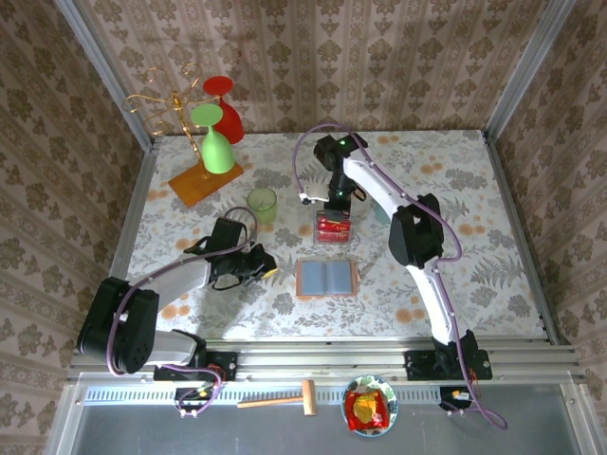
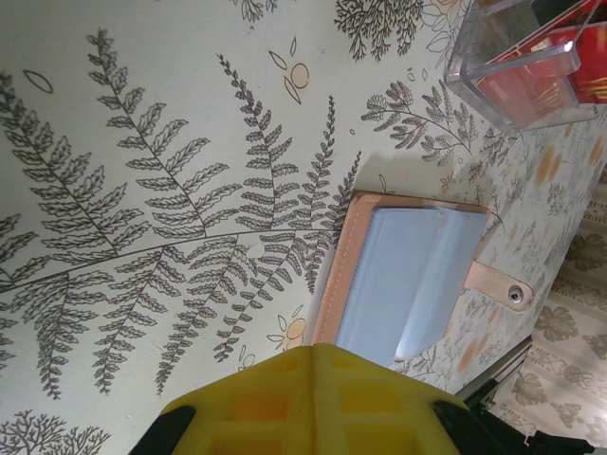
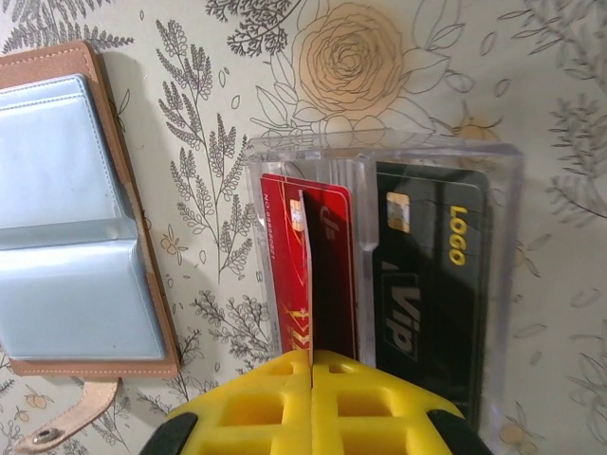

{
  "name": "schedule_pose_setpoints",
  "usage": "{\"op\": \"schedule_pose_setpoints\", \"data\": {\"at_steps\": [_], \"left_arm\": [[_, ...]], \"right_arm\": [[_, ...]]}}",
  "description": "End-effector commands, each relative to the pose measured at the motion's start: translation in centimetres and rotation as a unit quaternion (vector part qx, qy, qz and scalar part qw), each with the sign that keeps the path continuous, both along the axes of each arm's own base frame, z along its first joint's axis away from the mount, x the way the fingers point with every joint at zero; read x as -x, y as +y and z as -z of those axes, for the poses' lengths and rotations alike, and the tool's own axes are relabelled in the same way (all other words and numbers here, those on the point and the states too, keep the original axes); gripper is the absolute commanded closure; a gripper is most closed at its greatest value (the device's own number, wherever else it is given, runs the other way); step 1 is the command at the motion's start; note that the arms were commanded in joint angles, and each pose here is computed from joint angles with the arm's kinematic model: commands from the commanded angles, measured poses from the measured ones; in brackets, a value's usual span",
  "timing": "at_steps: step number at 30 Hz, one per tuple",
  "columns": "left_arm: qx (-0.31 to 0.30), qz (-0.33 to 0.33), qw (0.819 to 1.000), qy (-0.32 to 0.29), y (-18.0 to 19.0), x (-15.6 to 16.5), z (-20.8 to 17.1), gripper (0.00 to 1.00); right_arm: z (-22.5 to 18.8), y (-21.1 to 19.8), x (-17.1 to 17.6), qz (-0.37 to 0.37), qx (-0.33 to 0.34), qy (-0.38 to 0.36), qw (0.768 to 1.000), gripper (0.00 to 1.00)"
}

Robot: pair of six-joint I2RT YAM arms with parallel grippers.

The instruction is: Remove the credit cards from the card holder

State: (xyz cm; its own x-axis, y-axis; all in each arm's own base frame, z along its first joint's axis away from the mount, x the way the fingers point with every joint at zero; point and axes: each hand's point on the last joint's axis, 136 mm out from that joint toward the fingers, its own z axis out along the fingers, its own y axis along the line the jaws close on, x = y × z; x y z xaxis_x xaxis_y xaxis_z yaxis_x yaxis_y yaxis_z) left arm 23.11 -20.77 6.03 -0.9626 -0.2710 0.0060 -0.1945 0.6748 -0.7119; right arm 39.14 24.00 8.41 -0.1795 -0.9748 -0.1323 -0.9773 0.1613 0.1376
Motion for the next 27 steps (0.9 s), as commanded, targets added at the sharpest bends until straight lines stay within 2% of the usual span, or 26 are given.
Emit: {"op": "schedule_pose_setpoints", "data": {"at_steps": [1,5,12,19,22,27], "left_arm": [[-0.004,0.004,1.0,-0.006,0.2,-0.3,-0.3,0.91],[-0.004,0.004,1.0,-0.007,0.2,-0.4,-0.4,0.91],[-0.006,0.003,1.0,-0.013,0.6,-1.0,-0.5,0.9],[-0.024,0.001,0.999,-0.027,2.2,-1.7,-0.6,0.86],[-0.039,0.001,0.999,-0.037,3.1,-2.1,-0.7,0.79],[-0.071,0.003,0.995,-0.068,4.7,-2.9,-1.4,0.63]], "right_arm": [[0.8,-0.2,0.7,-0.007,0.002,0.028,1.0,0.97],[0.9,-0.2,0.4,0.004,0.006,0.022,1.0,0.89],[-1.7,-0.5,-0.1,0.02,0.002,-0.021,1.0,0.76],[-4.8,-1.3,-0.2,0.06,-0.014,-0.085,0.995,0.72],[-5.8,-1.9,-0.1,0.087,-0.023,-0.12,0.989,0.68],[-7.2,-3.5,0.2,0.152,-0.03,-0.186,0.97,0.59]]}}
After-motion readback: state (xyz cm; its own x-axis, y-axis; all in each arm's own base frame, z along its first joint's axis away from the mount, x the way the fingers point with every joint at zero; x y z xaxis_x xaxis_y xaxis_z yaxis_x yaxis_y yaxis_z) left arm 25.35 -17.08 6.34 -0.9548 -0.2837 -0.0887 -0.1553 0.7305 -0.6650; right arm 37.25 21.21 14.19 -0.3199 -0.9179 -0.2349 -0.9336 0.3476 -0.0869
